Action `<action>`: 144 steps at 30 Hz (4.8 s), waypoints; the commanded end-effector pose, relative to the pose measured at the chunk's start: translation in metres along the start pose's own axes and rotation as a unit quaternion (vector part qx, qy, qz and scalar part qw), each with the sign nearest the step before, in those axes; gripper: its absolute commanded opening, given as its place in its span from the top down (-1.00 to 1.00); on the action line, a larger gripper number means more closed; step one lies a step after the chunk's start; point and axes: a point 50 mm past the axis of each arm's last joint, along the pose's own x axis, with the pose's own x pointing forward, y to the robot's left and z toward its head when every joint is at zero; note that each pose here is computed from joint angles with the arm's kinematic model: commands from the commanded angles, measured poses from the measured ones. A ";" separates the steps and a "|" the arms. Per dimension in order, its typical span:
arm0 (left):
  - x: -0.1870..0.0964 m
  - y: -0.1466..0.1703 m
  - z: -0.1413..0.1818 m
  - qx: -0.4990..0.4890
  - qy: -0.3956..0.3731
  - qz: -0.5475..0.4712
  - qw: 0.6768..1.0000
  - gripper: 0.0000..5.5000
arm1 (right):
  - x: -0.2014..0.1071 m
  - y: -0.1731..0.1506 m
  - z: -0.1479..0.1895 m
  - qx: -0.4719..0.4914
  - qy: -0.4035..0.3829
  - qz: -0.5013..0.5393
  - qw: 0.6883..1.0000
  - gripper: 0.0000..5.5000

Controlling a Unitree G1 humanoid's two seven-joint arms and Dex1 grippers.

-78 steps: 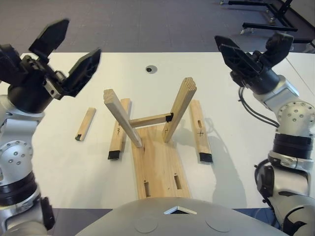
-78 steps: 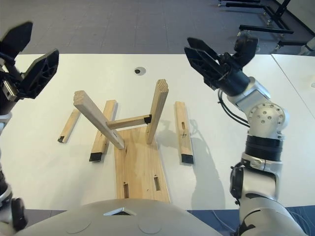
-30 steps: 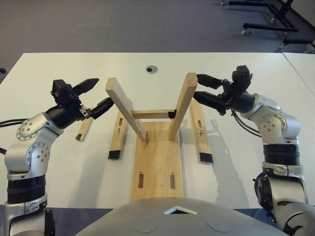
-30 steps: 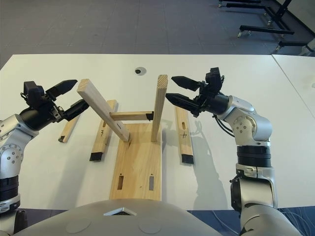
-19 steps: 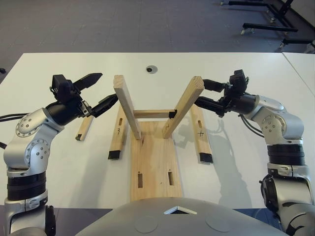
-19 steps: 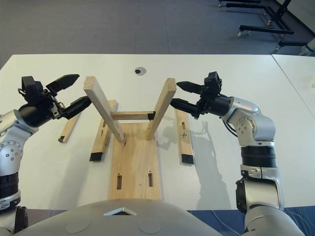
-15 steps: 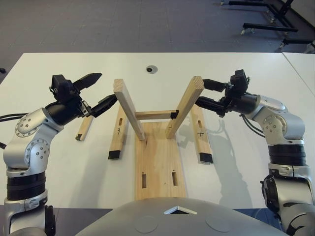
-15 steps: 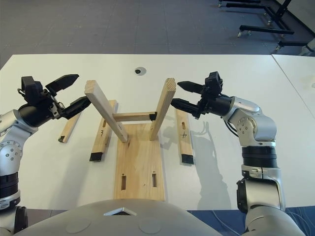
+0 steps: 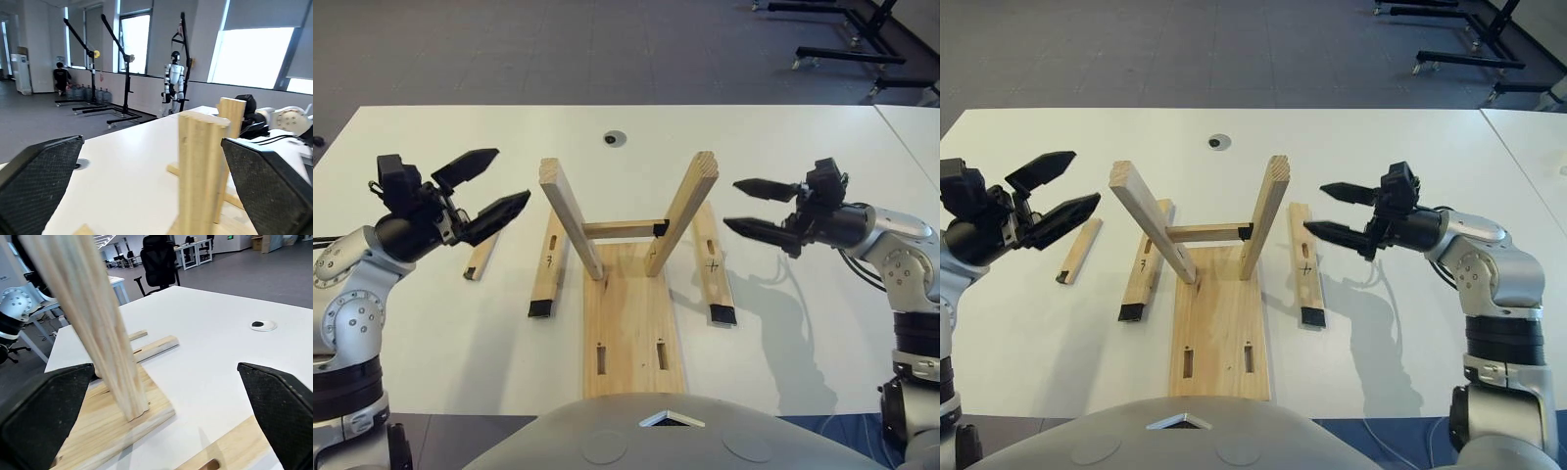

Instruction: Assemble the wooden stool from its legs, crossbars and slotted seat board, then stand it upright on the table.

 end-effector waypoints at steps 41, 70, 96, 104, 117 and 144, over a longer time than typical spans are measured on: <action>0.036 -0.070 -0.030 -0.225 0.074 -0.247 0.940 -0.87 | 0.036 0.055 -0.043 0.101 0.121 0.191 0.969 -0.96; 0.073 0.027 -0.041 -0.107 0.110 -0.135 0.979 -0.87 | 0.101 -0.006 -0.031 0.038 0.095 0.189 0.977 -0.96; 0.073 0.063 -0.032 0.023 0.130 0.017 0.991 -0.87 | 0.107 0.002 -0.019 0.005 0.054 0.196 0.979 -0.96; 0.083 0.065 -0.032 0.039 0.114 0.030 0.992 -0.87 | 0.110 0.004 -0.020 -0.001 0.038 0.188 0.981 -0.96; -0.011 0.047 0.001 0.106 0.067 0.249 0.960 -0.87 | 0.023 0.024 0.021 0.020 -0.170 0.087 0.981 -0.96; -0.082 -0.003 -0.141 -0.142 0.314 0.411 0.844 -0.58 | 0.018 0.050 -0.029 0.098 -0.133 -0.017 0.986 -0.96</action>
